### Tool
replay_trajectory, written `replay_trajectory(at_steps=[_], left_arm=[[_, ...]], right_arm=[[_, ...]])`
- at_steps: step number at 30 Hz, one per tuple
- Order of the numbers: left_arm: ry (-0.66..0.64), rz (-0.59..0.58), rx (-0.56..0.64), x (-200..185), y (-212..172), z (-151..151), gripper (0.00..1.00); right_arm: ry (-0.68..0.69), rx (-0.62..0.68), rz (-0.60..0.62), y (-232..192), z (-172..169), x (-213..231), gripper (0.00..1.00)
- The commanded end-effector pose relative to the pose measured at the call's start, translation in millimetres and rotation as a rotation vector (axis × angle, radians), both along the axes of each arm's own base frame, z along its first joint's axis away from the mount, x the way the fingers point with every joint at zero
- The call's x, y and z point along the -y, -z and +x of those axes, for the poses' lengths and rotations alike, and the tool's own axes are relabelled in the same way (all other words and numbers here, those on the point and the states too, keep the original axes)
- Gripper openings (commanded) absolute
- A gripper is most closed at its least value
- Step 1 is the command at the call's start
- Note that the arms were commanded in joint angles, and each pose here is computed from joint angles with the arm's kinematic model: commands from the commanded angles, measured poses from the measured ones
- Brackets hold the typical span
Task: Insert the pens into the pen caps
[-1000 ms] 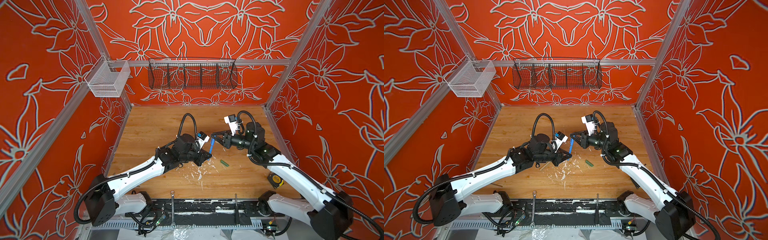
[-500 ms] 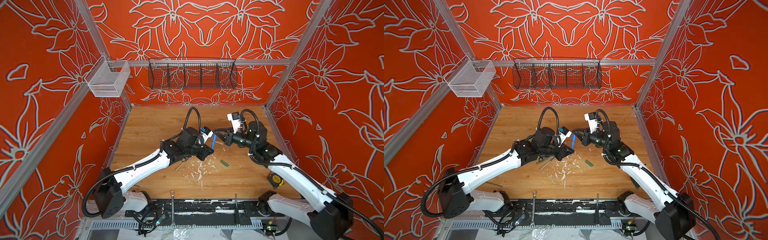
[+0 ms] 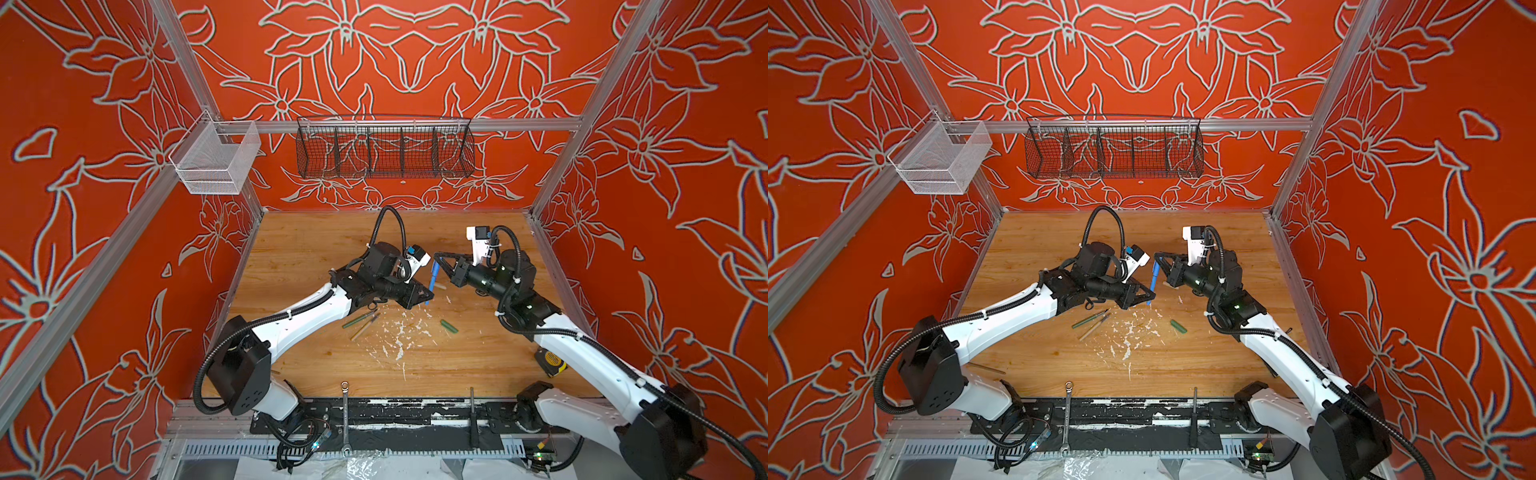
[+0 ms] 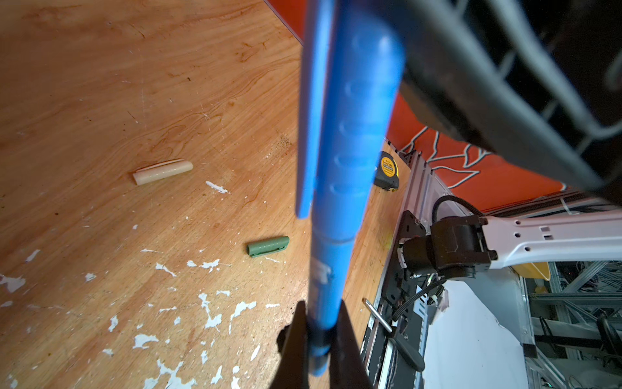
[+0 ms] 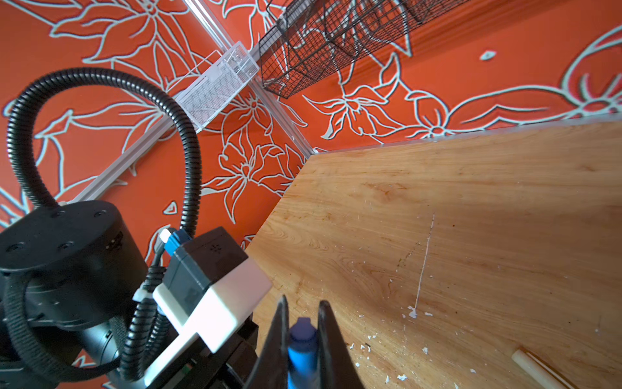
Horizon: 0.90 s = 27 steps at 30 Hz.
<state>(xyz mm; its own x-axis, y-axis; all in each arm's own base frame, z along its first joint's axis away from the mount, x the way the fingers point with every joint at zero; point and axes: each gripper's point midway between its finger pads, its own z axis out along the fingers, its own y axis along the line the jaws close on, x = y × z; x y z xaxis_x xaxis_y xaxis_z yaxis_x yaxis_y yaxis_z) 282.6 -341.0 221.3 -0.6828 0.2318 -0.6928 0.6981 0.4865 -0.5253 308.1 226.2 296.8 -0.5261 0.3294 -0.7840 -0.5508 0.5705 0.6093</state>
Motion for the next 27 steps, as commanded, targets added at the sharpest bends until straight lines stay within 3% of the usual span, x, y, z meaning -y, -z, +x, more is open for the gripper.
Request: replay_trajectory(at_steps=[1, 10, 15, 27], left_arm=[[-0.224, -0.198, 0.244, -15.5, -90.0, 76.0, 0.00], [-0.237, -0.232, 0.206, -13.3, -89.8, 101.0, 0.00], [-0.252, -0.232, 0.201, -16.3, -90.8, 111.3, 0.00], [-0.265, -0.243, 0.195, -12.4, -98.9, 137.6, 0.00]], right_arm=[[-0.156, -0.225, -0.042, 54.2, -41.7, -15.9, 0.00], [-0.111, -0.272, -0.062, 70.4, -43.3, -9.1, 0.00], [-0.104, -0.273, -0.152, 81.2, -49.9, -8.3, 0.00], [-0.062, -0.301, -0.153, 88.7, -56.6, -4.0, 0.00]])
